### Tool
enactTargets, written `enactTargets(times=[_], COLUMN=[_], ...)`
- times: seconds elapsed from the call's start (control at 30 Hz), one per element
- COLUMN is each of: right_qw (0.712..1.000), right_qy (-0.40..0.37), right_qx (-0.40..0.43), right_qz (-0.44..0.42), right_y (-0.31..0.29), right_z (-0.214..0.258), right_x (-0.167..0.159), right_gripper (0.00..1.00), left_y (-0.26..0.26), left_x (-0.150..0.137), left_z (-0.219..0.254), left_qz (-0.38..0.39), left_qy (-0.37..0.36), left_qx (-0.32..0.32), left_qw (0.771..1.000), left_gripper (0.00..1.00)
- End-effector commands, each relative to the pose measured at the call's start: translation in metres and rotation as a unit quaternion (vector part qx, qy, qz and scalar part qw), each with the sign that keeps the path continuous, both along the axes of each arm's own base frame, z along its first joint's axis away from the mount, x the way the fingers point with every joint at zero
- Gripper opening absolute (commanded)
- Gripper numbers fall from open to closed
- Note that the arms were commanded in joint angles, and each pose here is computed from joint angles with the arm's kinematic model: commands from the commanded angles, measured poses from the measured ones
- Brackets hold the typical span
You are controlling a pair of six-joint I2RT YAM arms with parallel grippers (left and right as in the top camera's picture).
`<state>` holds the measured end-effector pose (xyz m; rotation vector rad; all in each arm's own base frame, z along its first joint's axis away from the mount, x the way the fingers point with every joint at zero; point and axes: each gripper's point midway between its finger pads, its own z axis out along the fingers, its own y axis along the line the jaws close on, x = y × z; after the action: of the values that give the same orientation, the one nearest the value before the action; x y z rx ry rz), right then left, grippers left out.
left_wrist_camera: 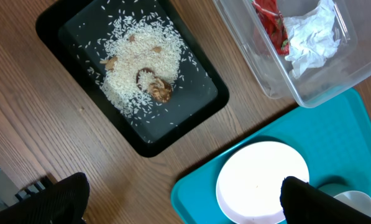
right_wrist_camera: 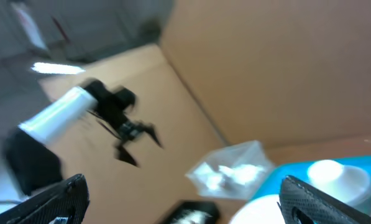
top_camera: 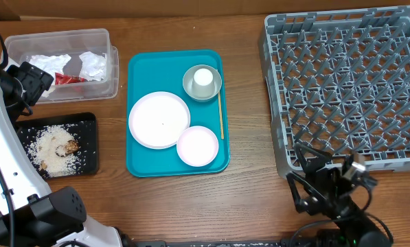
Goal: Sort waste into correct bins and load items into the dishwasher
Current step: 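Move the right gripper from the rack to the pink plate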
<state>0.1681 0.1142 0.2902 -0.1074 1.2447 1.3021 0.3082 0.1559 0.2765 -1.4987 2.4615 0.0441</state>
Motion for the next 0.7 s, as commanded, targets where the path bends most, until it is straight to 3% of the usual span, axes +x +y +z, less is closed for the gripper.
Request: enactTargets(times=[0.0, 0.2, 0.43, 0.53, 0.67], right_qw=[0.996, 0.997, 0.998, 0.994, 0.979], right_qy=[0.021, -0.020, 0.003, 0.029, 0.080], right_qx=[0.076, 0.073, -0.054, -0.103, -0.162], right_qz=[0.034, 0.010, -0.030, -0.004, 0.095], right_y=[-0.005, -0.010, 0.000, 0.010, 0.032], right_z=[0.017, 0.061, 0.106, 0.124, 0.138], right_x=[-0.009, -0.021, -0.002, 0.016, 0.045], right_gripper=[1.00, 1.00, 1.00, 1.00, 0.99], left_y=[0.004, 0.004, 0.004, 0.004, 0.004], left_x=[-0.001, -0.001, -0.001, -0.001, -0.001], left_z=[-0.003, -0.003, -0.003, -0.003, -0.003], left_qz=[-0.001, -0.001, -0.001, -0.002, -0.001], left_qy=[0.008, 0.008, 0.008, 0.008, 0.008], left_qx=[0.005, 0.005, 0.005, 0.004, 0.005], left_qw=[1.000, 1.000, 1.000, 1.000, 1.000], left_gripper=[1.00, 1.00, 1.00, 1.00, 1.00])
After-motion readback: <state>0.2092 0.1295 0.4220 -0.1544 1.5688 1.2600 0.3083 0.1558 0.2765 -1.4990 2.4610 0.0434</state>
